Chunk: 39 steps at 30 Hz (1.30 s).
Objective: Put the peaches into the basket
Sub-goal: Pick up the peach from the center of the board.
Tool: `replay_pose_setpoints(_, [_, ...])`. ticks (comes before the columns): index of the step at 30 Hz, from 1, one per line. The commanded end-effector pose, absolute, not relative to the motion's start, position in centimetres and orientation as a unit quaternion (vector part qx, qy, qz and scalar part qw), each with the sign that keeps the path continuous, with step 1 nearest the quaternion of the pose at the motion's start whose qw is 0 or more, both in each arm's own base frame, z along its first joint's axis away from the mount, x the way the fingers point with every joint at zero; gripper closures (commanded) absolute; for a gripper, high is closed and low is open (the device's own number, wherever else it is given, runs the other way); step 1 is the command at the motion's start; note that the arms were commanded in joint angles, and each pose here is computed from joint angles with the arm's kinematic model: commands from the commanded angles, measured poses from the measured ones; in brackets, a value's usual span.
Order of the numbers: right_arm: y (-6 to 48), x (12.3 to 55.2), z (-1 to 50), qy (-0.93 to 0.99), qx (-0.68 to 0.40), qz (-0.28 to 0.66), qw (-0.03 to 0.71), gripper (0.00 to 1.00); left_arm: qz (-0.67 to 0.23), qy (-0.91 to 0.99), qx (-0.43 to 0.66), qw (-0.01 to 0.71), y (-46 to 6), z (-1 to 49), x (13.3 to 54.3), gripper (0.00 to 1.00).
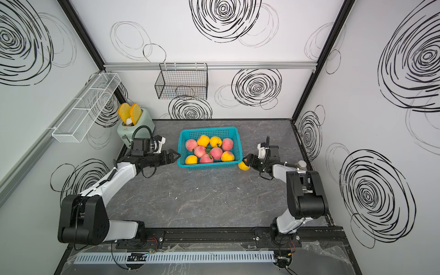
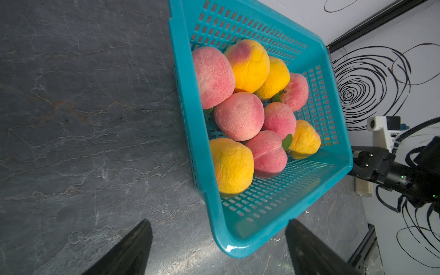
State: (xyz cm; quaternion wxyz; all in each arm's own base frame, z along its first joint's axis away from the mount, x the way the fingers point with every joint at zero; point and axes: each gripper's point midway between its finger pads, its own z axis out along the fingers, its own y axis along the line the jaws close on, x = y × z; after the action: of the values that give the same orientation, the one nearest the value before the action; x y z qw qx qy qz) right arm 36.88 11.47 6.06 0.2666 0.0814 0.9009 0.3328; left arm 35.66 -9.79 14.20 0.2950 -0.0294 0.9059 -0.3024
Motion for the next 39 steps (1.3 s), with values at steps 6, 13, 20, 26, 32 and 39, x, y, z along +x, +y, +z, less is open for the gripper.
replay_pose_setpoints(6, [11.8,37.3,6.5,0.898,0.074,0.338,0.272,0.35,-0.309,0.901,-0.027,0.304,-9.8,14.4,36.1,0.09])
replay_pose_setpoints(13, [11.6,36.9,6.9,0.898,0.072,0.336,0.275,0.4,-0.31,0.901,-0.028,0.303,-9.8,14.3,36.1,0.09])
replay_pose_setpoints(20, [11.1,36.7,8.0,0.898,0.07,0.327,0.287,0.42,-0.312,0.9,-0.028,0.302,-9.9,14.3,36.1,0.08])
replay_pose_setpoints(26, [10.4,36.3,8.8,0.897,0.072,0.322,0.294,0.42,-0.313,0.9,-0.027,0.304,-9.9,14.5,36.1,0.09])
replay_pose_setpoints(32, [9.4,36.1,9.5,0.896,0.077,0.314,0.304,0.42,-0.312,0.9,-0.027,0.304,-9.9,14.4,36.1,0.09])
replay_pose_setpoints(39, [8.4,36.2,10.5,0.894,0.08,0.305,0.318,0.42,-0.313,0.899,-0.027,0.304,-9.9,14.5,36.1,0.09])
